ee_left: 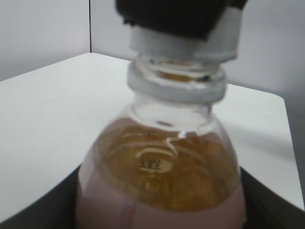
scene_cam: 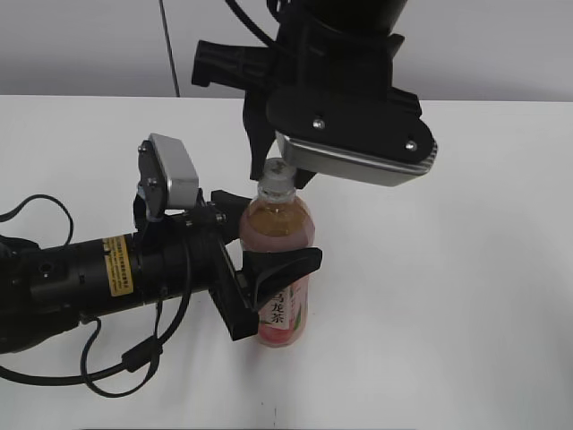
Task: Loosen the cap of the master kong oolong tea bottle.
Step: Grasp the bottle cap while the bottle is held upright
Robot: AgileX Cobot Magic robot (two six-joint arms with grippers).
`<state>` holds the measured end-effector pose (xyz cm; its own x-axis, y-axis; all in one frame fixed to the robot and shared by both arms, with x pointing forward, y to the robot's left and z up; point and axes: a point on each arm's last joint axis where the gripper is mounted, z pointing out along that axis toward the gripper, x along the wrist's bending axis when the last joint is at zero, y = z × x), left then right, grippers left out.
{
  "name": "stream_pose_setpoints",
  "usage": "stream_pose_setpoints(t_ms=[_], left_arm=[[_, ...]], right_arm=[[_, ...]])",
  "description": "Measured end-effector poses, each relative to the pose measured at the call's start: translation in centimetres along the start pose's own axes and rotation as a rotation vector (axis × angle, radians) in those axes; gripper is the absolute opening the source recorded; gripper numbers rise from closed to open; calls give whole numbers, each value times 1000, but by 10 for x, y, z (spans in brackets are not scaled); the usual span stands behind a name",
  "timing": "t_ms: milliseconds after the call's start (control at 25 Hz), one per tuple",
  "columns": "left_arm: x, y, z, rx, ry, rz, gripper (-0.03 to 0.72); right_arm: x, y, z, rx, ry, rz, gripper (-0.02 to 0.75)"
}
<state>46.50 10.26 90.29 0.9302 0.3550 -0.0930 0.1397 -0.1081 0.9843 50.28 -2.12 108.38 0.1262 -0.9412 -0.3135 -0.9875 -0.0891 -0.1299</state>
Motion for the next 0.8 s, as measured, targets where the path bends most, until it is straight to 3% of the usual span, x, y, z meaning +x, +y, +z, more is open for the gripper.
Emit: stream_pose_setpoints(t_ms=[800], left_arm=[[0, 0, 0, -1, 0, -1, 460]], right_arm=[[-1, -1, -2, 5, 0, -95, 274]])
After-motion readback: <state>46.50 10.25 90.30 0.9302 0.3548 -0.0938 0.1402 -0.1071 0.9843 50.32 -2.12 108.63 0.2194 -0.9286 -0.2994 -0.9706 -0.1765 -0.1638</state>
